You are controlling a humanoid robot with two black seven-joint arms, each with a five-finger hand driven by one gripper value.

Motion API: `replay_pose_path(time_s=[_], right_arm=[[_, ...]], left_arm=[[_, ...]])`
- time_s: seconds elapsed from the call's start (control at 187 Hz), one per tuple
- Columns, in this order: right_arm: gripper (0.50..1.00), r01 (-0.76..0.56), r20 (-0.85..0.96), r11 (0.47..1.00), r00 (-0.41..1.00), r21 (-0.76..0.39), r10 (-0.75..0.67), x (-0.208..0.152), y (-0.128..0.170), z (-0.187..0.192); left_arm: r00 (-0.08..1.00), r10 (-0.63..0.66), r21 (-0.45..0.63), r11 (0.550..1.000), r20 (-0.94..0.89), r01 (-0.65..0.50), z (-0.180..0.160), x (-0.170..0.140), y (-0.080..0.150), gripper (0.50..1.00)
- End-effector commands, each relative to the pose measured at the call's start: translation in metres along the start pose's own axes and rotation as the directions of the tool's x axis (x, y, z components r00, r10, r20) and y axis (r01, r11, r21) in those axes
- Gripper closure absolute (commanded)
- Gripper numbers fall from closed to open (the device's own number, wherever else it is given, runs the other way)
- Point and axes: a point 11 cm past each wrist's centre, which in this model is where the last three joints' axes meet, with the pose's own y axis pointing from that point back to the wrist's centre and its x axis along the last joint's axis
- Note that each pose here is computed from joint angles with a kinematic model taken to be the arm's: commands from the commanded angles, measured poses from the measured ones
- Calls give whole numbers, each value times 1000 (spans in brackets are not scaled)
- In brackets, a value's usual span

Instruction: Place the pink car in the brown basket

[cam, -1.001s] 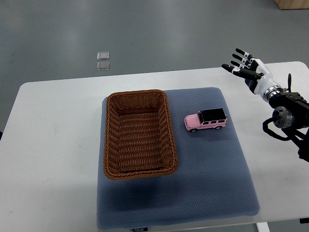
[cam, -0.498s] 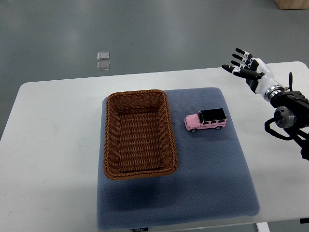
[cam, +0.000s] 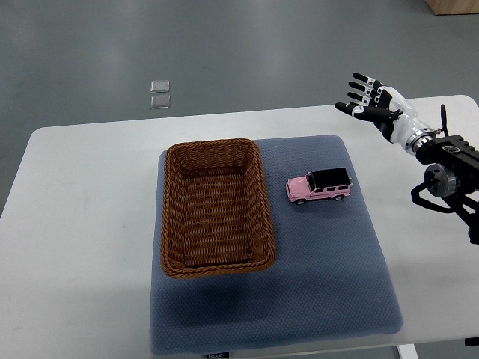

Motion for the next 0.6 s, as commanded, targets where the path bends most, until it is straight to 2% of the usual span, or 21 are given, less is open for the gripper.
replay_pose_path(time_s=[0.0, 0.369, 0.594], right_arm=[[587, 36, -31, 999, 999, 1, -36, -4, -1, -2], [587, 228, -283, 974, 933, -8, -221, -18, -5, -29], [587, 396, -576, 913, 725, -99, -377, -37, -1, -44]], left_arm=[[1000, 0, -1, 1000, 1, 0, 0, 0, 0, 500], [1000, -1, 5, 1000, 3, 1, -3, 0, 0, 500], [1000, -1, 5, 1000, 3, 1, -3, 0, 0, 500]])
